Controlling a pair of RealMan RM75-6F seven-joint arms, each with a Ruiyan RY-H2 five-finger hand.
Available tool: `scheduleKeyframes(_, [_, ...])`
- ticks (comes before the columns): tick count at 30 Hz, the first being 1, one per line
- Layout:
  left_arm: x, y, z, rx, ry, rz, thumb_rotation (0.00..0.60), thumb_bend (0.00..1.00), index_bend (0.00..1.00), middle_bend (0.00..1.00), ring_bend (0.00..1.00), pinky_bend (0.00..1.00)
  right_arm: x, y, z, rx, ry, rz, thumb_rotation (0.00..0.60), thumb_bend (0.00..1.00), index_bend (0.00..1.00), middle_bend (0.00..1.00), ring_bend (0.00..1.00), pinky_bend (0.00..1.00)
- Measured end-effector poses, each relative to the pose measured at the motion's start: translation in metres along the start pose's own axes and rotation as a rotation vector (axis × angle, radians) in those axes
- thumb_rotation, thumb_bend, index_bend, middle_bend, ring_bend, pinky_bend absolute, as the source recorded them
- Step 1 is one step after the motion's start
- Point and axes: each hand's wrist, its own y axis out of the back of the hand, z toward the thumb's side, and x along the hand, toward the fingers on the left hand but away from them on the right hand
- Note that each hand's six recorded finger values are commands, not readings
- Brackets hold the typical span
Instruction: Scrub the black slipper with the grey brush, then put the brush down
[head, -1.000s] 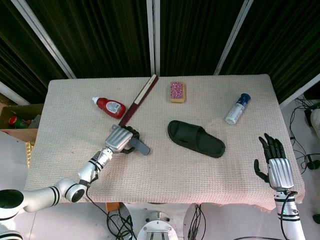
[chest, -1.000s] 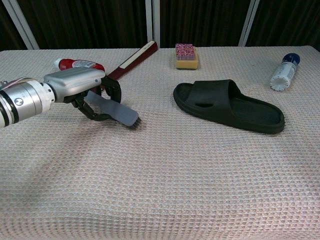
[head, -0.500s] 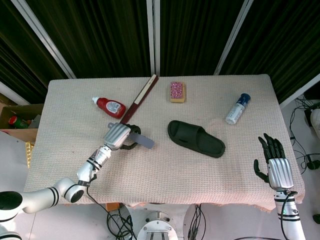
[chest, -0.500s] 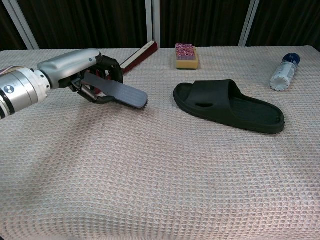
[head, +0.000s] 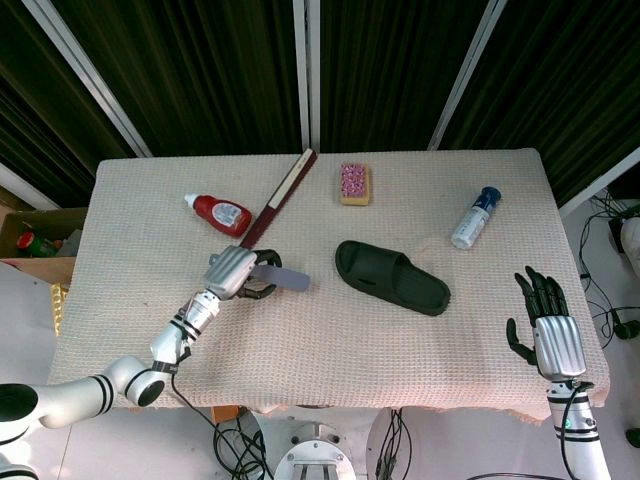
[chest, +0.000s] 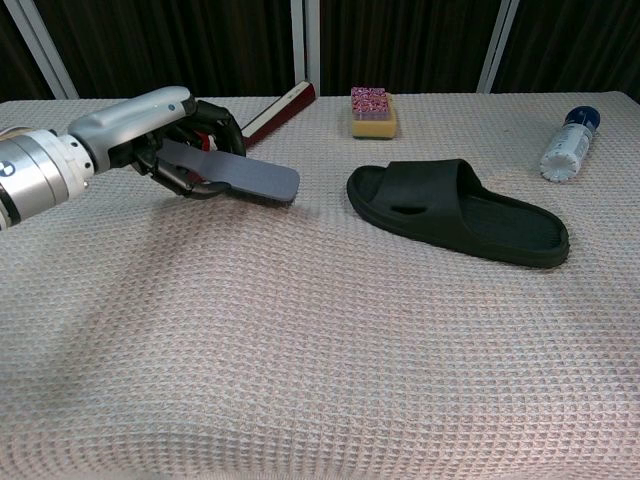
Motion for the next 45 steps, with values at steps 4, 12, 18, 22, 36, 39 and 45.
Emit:
scheduleKeyframes(4, [0.0,-0.001,0.0,-0.065,0.007,-0.008,0.6,0.38,0.91,0.94,1.0,1.0,0.0,0.0,0.0,-0.003,0.001,0.001,0.6,0.52,0.0,0.0,0.0,0.0])
scheduleKeyframes(12, [0.003,0.009,0.0,-0.232,0.022,0.026,0.6,0.41,0.94,0.98,1.0,1.0,0.001,-0.001,-0.002,-0.003,-0.004,0.006,0.6,0.52,0.0,0.0,0.0,0.0])
scheduleKeyframes(18, [0.005,0.02,0.004,-0.381,0.03,0.059,0.6,0.42,0.95,0.99,1.0,1.0,0.001,-0.003,-0.003,-0.002,-0.008,0.014,0.6,0.52,0.0,0.0,0.0,0.0])
scheduleKeyframes(22, [0.006,0.021,0.003,-0.389,0.046,0.06,0.6,0.43,0.95,0.99,1.0,1.0,0.001,-0.006,-0.002,-0.002,-0.003,0.022,0.6,0.52,0.0,0.0,0.0,0.0])
scheduleKeyframes(36, [0.029,0.004,0.025,-0.453,0.095,0.03,0.6,0.44,0.94,0.98,1.0,1.0,-0.015,-0.051,0.019,0.144,0.05,0.299,0.6,0.51,0.0,0.0,0.0,0.0])
scheduleKeyframes(39, [0.035,0.001,0.032,-0.436,0.098,0.029,0.6,0.44,0.94,0.98,1.0,1.0,-0.022,-0.066,0.029,0.205,0.073,0.372,0.6,0.51,0.0,0.0,0.0,0.0])
scheduleKeyframes(45, [0.048,-0.007,0.051,-0.381,0.101,0.01,0.6,0.44,0.93,0.98,1.0,1.0,-0.037,-0.091,0.048,0.256,0.096,0.494,0.6,0.51,0.0,0.0,0.0,0.0])
